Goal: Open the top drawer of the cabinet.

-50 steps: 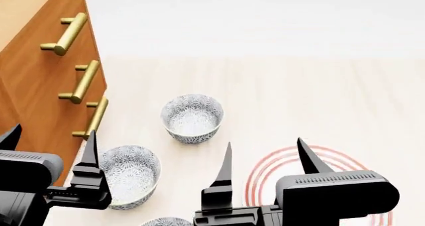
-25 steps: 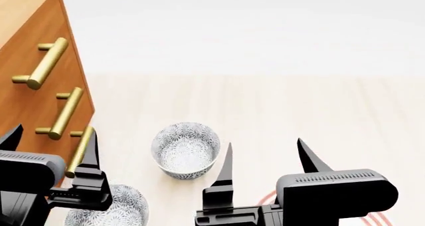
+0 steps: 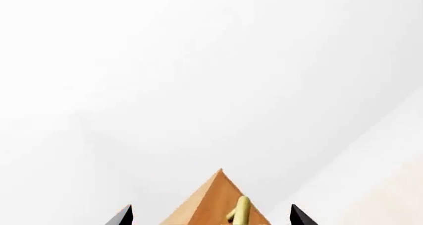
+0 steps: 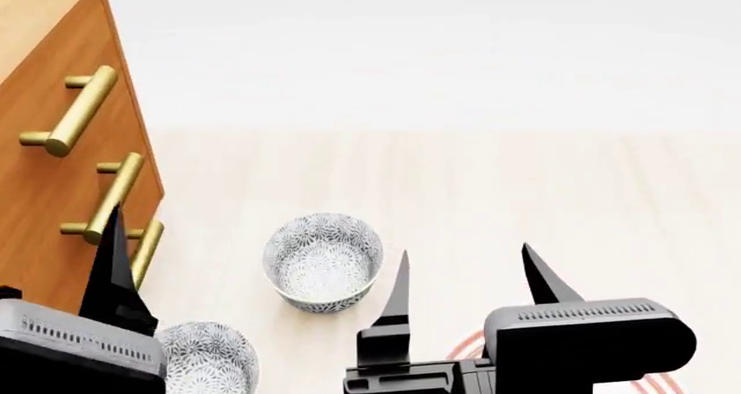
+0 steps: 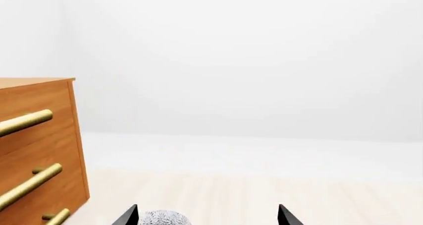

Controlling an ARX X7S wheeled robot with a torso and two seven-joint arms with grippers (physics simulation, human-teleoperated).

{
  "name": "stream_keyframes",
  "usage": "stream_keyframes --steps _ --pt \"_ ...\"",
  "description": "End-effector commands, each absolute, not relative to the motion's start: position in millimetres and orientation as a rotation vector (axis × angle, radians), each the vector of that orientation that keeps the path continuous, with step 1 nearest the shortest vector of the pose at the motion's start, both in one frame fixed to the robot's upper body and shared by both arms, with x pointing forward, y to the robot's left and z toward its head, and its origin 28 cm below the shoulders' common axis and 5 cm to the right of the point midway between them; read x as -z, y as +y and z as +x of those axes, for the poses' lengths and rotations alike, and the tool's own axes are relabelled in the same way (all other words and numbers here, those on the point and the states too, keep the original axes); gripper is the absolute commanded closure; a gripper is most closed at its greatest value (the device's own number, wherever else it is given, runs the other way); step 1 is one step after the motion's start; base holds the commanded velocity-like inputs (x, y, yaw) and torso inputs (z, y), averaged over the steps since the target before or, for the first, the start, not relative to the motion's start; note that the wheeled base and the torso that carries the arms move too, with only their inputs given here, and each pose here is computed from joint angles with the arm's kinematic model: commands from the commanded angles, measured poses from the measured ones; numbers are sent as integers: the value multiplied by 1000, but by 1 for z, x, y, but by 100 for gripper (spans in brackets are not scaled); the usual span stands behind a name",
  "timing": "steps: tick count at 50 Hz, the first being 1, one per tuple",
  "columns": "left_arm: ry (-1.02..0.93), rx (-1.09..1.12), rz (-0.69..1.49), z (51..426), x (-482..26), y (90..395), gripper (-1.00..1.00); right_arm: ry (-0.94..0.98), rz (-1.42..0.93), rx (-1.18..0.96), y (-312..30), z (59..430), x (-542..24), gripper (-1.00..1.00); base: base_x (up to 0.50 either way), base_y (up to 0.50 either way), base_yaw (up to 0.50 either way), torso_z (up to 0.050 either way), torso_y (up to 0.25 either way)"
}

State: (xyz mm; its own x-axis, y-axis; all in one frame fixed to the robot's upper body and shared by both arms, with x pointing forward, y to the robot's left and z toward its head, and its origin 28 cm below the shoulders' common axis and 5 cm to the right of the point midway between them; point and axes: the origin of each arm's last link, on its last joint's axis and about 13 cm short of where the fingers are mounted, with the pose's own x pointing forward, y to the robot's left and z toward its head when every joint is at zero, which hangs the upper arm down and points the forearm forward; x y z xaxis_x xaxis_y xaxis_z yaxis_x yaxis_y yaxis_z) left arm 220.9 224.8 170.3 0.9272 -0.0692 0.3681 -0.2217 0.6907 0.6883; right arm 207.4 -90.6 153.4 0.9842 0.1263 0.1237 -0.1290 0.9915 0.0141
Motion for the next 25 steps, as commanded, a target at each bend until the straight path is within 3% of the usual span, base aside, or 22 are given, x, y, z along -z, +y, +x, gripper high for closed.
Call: stream_keyframes --steps 1,25 --pt "-355 -77 1331 210 -180 219 -100 -122 20 -127 -91 206 -152 -100 0 0 0 0 0" --pt "-343 -71 1361 217 -183 220 -100 -119 24 -110 -91 205 -163 -100 0 0 0 0 0"
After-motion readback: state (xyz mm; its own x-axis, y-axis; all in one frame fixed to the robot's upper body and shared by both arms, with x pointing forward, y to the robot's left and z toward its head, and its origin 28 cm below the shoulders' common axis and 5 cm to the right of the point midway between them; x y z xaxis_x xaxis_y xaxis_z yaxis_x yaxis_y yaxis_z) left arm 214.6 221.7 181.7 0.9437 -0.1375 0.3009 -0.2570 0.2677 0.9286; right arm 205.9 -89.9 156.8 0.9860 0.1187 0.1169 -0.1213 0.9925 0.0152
